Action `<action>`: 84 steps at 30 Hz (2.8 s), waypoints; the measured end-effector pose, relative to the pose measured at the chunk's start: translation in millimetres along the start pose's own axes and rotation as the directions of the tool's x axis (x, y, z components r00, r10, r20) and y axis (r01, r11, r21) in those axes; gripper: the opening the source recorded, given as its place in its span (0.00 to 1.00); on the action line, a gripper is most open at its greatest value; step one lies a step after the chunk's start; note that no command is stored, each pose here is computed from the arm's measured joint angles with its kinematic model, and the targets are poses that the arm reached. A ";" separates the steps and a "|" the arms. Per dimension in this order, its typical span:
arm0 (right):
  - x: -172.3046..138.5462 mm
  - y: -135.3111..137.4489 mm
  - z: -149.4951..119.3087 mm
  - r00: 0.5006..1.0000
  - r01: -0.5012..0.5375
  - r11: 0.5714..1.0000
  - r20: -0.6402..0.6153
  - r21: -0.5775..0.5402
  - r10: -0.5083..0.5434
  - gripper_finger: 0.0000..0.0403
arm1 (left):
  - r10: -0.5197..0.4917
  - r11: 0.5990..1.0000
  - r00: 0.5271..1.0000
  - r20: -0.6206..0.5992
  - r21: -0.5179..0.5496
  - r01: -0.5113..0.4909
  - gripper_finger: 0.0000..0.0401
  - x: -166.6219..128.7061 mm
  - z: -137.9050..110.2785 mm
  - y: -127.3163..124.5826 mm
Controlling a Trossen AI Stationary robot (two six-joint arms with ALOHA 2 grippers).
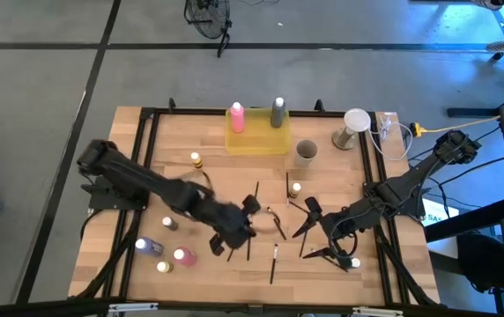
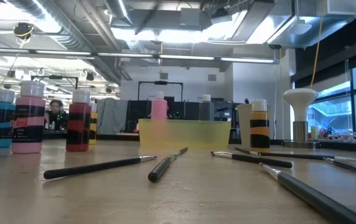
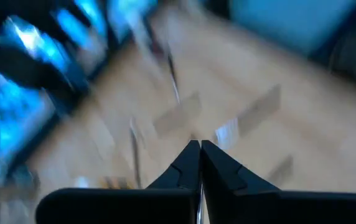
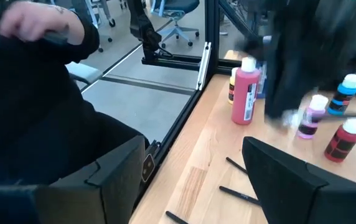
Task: Pick & Place Paint Supplies
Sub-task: Put the silver paint brush into the white cup
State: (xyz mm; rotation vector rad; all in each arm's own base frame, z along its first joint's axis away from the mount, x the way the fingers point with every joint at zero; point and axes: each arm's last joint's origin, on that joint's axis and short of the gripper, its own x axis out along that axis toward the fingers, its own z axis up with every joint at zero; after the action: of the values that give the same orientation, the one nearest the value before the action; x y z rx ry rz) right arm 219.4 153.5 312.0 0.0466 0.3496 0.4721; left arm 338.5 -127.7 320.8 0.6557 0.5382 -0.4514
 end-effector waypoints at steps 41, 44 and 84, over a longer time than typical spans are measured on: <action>1.4 -94.6 35.0 0.811 0.563 0.805 0.315 -0.189 -0.493 0.68 | 0.522 0.851 0.333 0.785 -0.506 -0.143 0.00 -36.4 -106.0 86.1; 11.0 -106.5 32.4 0.809 0.567 0.798 0.321 -0.206 -0.492 0.68 | 0.491 0.869 0.340 0.802 -0.481 -0.119 0.00 -31.8 -107.4 84.8; 21.2 -125.1 28.0 0.808 0.566 0.799 0.327 -0.204 -0.490 0.08 | 0.444 0.890 0.372 0.815 -0.450 -0.076 0.00 -28.0 -108.2 83.3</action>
State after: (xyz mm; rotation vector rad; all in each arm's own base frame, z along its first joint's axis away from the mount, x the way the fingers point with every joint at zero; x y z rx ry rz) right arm 301.3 52.7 316.0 -0.2759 0.0195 -0.0563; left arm 327.8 10.1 302.5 0.0578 -0.5696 -0.3232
